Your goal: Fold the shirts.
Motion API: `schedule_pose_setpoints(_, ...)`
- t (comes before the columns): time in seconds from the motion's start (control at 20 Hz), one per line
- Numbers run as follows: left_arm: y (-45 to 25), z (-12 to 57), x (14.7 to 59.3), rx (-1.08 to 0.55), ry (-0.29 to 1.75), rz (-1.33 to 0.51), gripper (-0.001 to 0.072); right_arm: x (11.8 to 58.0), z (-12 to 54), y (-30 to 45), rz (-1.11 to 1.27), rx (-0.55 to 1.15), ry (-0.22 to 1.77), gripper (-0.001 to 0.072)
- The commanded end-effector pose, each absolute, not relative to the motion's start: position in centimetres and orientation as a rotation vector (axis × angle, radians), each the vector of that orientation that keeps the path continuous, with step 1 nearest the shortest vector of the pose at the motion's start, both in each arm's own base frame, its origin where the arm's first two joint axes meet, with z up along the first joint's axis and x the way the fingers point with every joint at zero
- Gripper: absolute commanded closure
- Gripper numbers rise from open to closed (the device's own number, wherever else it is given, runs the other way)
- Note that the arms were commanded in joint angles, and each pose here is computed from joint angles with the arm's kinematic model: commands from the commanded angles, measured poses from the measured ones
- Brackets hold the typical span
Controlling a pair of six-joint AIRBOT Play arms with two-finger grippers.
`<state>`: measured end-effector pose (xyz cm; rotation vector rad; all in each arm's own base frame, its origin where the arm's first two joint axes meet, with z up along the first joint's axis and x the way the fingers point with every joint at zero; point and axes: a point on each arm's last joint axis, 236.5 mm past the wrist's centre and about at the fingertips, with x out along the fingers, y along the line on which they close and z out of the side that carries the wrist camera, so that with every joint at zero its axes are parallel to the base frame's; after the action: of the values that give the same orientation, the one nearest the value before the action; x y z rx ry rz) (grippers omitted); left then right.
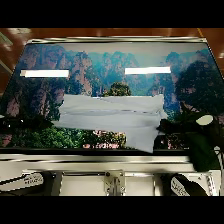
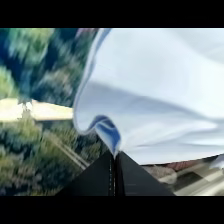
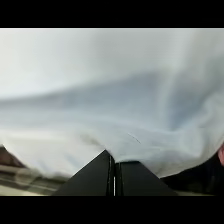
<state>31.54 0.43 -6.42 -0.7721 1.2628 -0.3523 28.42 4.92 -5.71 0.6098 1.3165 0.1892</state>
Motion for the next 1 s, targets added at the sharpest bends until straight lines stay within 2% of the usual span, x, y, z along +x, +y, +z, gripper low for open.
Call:
schedule_pose_setpoints(0.0, -0.1, -2.2, 37.4, -0.642, 1.148, -0.379, 0.0671, 34.4, -0.7, 4.1, 0.179, 0.644, 1.155, 0.0644)
schedule_pose_setpoints(0.2, -1.7, 0.7, 45.1, -0.589, 1.029, -0.333, 0.067, 40.0, -0.4, 2.5, 0.148, 0.688, 1.114, 0.0644)
schedule_pose_setpoints(0.35, -2.1, -0.1, 48.0, -0.654, 1.05, -0.309, 0.067, 44.9, -0.8, 3.4, 0.184, 0.714, 1.105, 0.0644)
schedule_pose_setpoints(0.6, -2.0, -4.4, 48.4, -0.755, 1.141, -0.257, 0.067, 49.5, -4.9, 4.9, 0.196, 0.723, 1.16, 0.0643)
schedule_pose_setpoints(0.85, -3.1, -7.2, 47.4, -0.804, 1.237, -0.251, 0.067, 48.4, -8.4, 3.5, 0.139, 0.655, 1.247, 0.0635)
schedule_pose_setpoints(0.9, -3.0, -7.6, 46.9, -0.814, 1.268, -0.232, 0.0669, 48.2, -8.5, 3.4, 0.136, 0.649, 1.258, 0.0628)
schedule_pose_setpoints(0.95, -2.5, -8.1, 46.3, -0.806, 1.299, -0.2, 0.0665, 47.9, -8.6, 3.2, 0.137, 0.65, 1.267, 0.0567)
